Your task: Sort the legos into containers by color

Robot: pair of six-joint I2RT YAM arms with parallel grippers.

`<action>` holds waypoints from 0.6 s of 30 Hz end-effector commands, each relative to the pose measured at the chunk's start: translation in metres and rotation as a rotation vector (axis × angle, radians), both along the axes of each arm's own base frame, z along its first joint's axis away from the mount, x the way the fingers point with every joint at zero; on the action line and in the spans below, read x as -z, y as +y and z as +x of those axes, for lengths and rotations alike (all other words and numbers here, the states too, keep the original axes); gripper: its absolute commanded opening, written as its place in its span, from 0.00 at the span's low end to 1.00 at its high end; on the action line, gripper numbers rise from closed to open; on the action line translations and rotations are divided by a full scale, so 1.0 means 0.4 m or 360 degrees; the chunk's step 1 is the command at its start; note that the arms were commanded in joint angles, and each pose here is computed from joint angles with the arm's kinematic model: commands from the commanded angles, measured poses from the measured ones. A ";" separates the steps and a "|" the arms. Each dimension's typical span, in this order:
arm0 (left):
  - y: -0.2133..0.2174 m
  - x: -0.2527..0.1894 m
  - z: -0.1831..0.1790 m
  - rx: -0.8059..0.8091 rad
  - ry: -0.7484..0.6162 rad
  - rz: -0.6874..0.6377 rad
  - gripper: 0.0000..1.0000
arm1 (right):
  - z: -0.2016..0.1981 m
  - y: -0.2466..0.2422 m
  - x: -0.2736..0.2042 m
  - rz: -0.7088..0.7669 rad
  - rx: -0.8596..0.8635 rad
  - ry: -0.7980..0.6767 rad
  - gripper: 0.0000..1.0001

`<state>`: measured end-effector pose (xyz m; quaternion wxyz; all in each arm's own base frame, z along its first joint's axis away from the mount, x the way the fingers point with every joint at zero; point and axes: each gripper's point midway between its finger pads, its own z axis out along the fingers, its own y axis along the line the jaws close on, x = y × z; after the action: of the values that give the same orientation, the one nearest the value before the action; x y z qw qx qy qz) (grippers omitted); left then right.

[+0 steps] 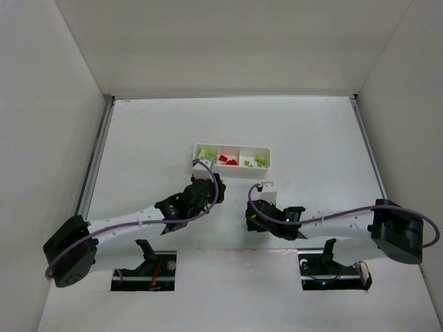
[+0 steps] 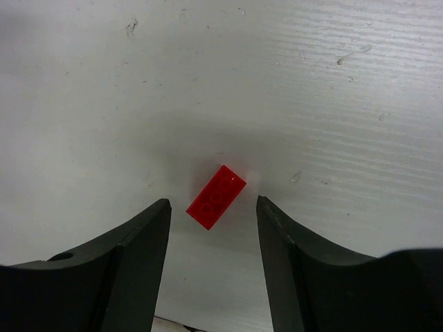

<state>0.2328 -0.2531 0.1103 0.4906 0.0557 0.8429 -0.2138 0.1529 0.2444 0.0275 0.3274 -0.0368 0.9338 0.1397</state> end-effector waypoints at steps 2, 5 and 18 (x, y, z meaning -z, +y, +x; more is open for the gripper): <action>0.069 -0.028 0.016 -0.0128 -0.0030 -0.0054 0.20 | 0.026 0.056 -0.021 0.0054 0.0034 -0.0031 0.51; 0.110 -0.049 0.025 -0.0192 -0.0059 -0.0094 0.20 | 0.036 0.057 -0.014 -0.0002 0.0053 -0.0040 0.36; 0.256 -0.180 0.078 -0.0481 -0.0109 -0.0474 0.21 | 0.243 0.170 -0.259 0.0140 0.0005 -0.0437 0.25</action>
<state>0.2662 -0.1441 0.1829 0.5649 -0.1370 0.7784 -0.2371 0.2066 0.2929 0.0831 0.3874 -0.0399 0.9087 0.1507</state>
